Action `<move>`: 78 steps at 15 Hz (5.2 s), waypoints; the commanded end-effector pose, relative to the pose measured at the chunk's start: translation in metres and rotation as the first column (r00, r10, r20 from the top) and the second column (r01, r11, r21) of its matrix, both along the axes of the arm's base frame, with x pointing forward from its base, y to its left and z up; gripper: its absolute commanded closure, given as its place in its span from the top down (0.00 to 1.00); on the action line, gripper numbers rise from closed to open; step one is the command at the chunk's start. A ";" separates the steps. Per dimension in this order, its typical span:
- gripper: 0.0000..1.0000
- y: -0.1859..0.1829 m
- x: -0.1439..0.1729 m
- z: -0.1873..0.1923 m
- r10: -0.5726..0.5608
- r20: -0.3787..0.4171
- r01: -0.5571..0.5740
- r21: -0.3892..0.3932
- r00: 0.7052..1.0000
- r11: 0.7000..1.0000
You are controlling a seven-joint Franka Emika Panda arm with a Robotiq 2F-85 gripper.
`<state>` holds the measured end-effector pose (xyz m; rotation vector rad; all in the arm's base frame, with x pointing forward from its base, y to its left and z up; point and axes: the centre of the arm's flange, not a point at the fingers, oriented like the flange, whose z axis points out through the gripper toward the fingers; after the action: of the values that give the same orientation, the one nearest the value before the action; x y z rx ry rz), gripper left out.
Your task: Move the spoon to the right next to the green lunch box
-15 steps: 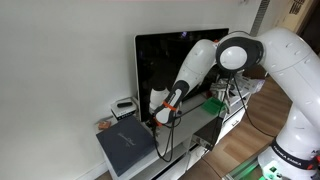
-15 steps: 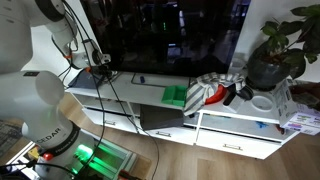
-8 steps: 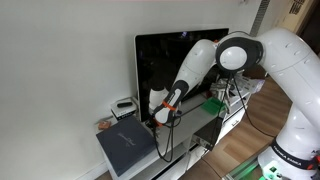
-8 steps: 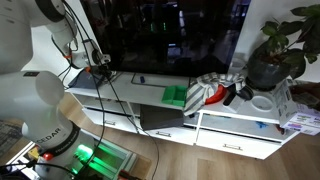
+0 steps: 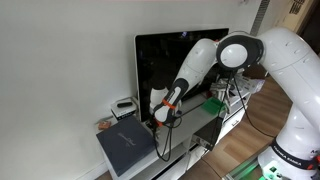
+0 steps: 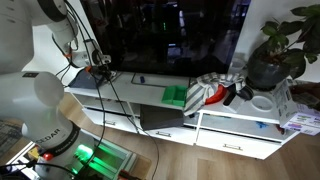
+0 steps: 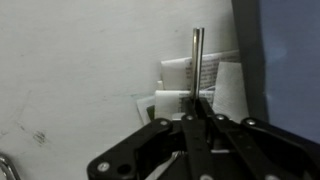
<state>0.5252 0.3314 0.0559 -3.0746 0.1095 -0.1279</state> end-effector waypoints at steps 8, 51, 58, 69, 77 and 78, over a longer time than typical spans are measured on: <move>0.02 -0.074 -0.042 0.013 -0.203 -0.087 0.203 -0.010 0.975 0.979; 0.02 -0.393 -0.043 0.039 -0.376 0.074 0.383 -0.161 0.924 0.909; 0.09 -0.401 -0.028 0.039 -0.345 0.085 0.355 -0.159 0.935 0.921; 0.02 -0.407 -0.003 0.027 -0.304 0.059 0.308 -0.085 0.951 0.947; 0.02 -0.421 0.009 0.000 -0.315 -0.034 0.312 -0.075 0.949 0.947; 0.02 -0.423 0.011 -0.004 -0.318 -0.042 0.314 -0.076 0.947 0.946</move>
<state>0.5261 -0.0826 0.0625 -3.1183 0.6102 -0.1085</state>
